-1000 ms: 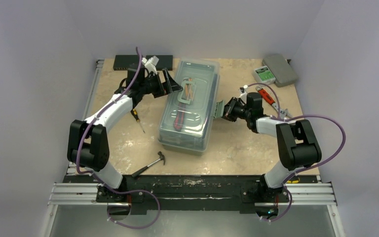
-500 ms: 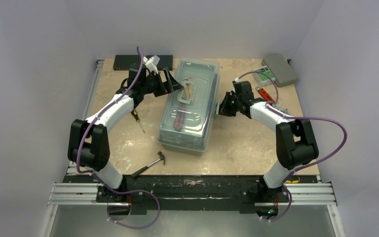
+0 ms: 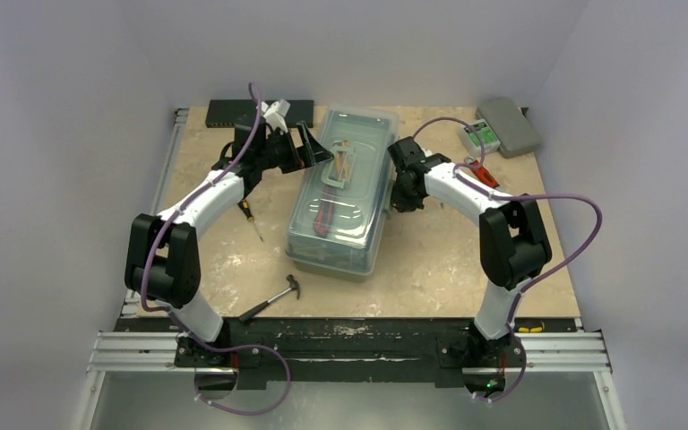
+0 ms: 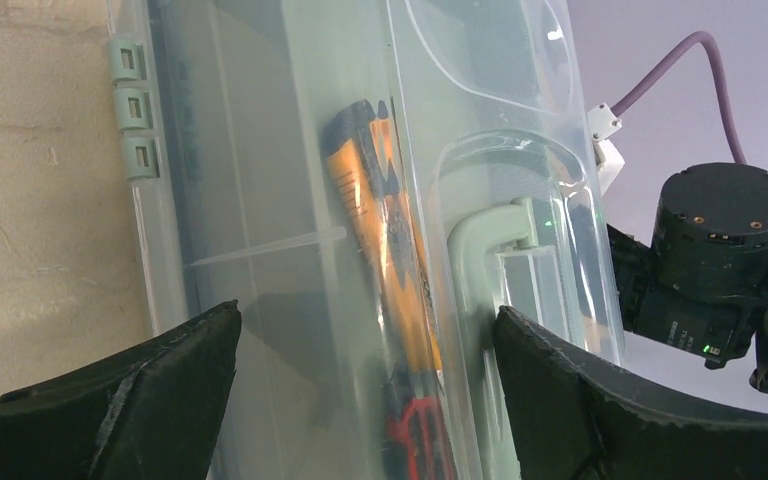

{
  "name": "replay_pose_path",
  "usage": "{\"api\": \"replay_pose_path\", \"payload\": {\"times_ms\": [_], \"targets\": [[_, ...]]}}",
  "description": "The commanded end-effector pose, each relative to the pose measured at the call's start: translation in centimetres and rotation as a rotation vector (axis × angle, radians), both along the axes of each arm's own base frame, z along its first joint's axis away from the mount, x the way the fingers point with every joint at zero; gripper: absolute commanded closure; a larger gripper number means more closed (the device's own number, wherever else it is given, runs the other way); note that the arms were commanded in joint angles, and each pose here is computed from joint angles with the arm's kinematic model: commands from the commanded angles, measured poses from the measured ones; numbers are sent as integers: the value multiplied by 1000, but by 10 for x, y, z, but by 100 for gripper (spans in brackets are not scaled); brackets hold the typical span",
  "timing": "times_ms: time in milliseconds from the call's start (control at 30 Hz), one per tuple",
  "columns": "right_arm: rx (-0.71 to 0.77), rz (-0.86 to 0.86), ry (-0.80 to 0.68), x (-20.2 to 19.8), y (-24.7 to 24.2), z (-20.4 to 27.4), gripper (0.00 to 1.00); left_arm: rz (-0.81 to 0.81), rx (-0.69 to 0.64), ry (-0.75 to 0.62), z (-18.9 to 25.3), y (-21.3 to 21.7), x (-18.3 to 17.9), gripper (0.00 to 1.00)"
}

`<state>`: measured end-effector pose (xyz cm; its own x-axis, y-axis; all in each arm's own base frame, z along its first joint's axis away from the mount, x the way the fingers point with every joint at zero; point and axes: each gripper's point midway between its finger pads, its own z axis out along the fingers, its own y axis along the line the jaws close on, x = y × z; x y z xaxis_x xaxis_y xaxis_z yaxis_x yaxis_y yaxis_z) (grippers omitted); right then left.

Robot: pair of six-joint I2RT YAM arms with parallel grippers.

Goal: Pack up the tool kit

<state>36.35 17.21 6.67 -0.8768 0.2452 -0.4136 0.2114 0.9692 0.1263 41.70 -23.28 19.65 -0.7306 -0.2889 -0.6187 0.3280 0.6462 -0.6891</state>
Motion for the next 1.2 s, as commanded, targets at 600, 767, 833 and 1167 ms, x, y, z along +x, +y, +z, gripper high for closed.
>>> {"api": "replay_pose_path", "payload": {"times_ms": [600, 767, 833, 1167], "targets": [[490, 197, -213, 28, 123, 11, 100, -114, 62, 381, -132, -20, -82, 11], [519, 178, -253, 42, 117, 25, 100, -125, 45, 377, -142, -34, -92, 11], [520, 163, -261, 47, 106, 30, 100, -130, 44, 372, -141, -41, -92, 11], [470, 167, -195, 70, 65, 30, 100, -126, -6, 305, -109, -107, -73, 12]]}}
